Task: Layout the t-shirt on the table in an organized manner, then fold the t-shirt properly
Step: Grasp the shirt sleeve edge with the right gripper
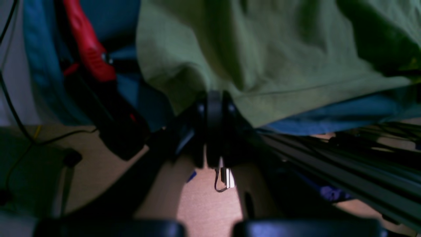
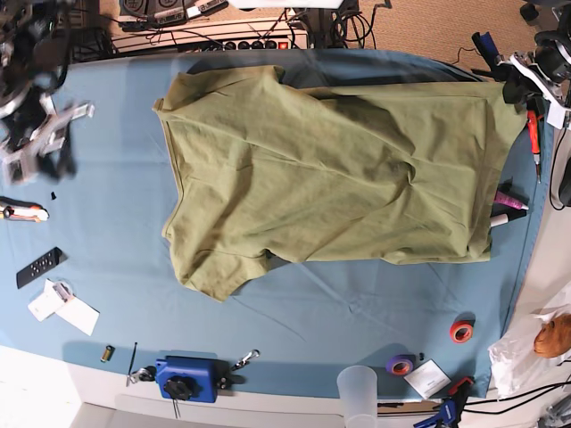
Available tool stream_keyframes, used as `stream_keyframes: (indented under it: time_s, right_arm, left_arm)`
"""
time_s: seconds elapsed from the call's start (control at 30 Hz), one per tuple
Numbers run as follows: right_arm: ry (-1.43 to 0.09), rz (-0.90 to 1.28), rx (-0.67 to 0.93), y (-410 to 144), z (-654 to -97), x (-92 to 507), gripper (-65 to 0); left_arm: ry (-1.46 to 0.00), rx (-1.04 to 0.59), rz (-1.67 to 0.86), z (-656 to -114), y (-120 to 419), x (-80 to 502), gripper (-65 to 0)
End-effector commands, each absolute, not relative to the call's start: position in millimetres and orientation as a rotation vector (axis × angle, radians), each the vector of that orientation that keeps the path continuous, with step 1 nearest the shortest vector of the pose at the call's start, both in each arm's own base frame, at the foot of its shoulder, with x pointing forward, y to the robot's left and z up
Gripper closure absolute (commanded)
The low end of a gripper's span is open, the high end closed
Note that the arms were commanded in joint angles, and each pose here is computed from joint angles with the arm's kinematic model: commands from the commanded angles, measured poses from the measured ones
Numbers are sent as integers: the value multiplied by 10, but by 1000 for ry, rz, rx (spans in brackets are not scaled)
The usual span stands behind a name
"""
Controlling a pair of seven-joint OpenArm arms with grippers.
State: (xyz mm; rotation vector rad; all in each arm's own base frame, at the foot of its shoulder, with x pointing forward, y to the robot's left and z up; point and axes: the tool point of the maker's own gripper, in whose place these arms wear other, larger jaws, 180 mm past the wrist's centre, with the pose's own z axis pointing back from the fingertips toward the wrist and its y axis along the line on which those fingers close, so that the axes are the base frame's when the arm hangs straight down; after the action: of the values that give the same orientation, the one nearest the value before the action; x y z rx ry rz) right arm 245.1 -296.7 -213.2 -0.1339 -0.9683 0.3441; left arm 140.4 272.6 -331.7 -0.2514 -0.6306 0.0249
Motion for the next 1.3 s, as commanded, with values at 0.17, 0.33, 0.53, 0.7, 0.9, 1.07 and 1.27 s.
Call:
stream_keyframes:
  time_s: [0.17,0.33,0.53,0.7,0.9,1.07,1.27]
  right_arm:
    - [-1081,346,-3,-2813,-2152,2953,-166]
    - [-984,318,96,-2723,-2627,3411,-166]
    - [-916,258,266,-2542,-2974,3927,-166]
    - [-838,230,371,-2360,-3169,4230,-166]
    - [-763,241,447,-2079,-3312,4397,-166]
    - [-720,250,494,-1813,-3442,4399,-166]
    - [-774,280,436,-1671,-3487,4519,-18]
  left_arm:
    - [-659,-242,13,-3233,2756,1445,0]
    - [-660,-242,13,-3232,2756,1448,0]
    - [-667,-243,14,-3225,2757,1457,0]
    - [-667,-243,14,-3224,2757,1457,0]
    - [-667,-243,14,-3225,2756,1457,0]
    - [-668,-243,14,-3223,2756,1459,0]
    - [-672,-247,14,-3217,2751,1468,0]
